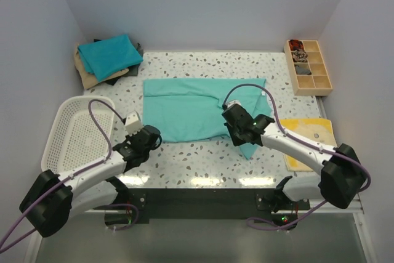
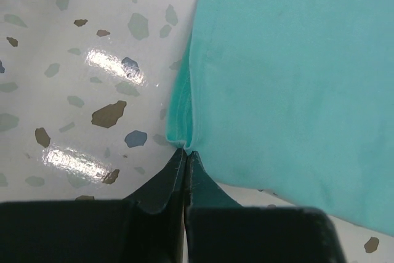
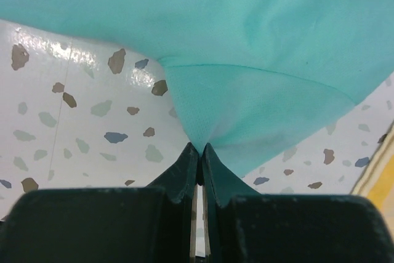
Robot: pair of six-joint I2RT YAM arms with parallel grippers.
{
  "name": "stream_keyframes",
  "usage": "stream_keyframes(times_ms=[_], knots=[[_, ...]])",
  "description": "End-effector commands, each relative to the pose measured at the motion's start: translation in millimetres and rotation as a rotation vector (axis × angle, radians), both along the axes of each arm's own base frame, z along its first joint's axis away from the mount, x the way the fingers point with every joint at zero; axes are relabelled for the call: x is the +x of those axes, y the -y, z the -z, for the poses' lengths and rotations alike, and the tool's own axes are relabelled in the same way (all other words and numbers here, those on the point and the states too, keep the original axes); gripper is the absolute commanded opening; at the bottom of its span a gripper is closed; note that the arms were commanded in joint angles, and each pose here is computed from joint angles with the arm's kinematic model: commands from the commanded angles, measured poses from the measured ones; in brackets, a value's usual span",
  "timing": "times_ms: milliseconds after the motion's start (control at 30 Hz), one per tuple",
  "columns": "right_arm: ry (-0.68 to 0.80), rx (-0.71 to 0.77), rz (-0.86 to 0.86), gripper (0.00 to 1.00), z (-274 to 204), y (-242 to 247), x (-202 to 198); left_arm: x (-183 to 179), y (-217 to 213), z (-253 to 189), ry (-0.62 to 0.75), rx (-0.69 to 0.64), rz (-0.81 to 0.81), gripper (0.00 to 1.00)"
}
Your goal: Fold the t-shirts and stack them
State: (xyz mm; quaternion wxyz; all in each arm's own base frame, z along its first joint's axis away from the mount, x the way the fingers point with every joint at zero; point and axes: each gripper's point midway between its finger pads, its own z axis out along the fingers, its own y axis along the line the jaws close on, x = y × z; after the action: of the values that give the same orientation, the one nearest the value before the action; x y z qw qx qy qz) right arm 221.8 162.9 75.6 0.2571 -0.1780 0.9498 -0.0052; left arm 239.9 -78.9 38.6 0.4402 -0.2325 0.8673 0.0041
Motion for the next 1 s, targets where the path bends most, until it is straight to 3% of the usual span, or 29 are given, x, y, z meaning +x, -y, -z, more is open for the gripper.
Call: stream_keyframes(times_ms=[0,500,967], knots=[[0.088,-0.009,0.013,0.00,-40,5,11,11,-2,-28,0.067,0.008,-0.012,0.00],[0.037,-0.135,-0.014,0.00,-35,15,15,31,-27,-50,0.099,0.011,-0.044,0.00],[0.062,-0.163,-0.005,0.00,-41,20,47,74,-11,-55,0.096,0.026,0.036,0.00]])
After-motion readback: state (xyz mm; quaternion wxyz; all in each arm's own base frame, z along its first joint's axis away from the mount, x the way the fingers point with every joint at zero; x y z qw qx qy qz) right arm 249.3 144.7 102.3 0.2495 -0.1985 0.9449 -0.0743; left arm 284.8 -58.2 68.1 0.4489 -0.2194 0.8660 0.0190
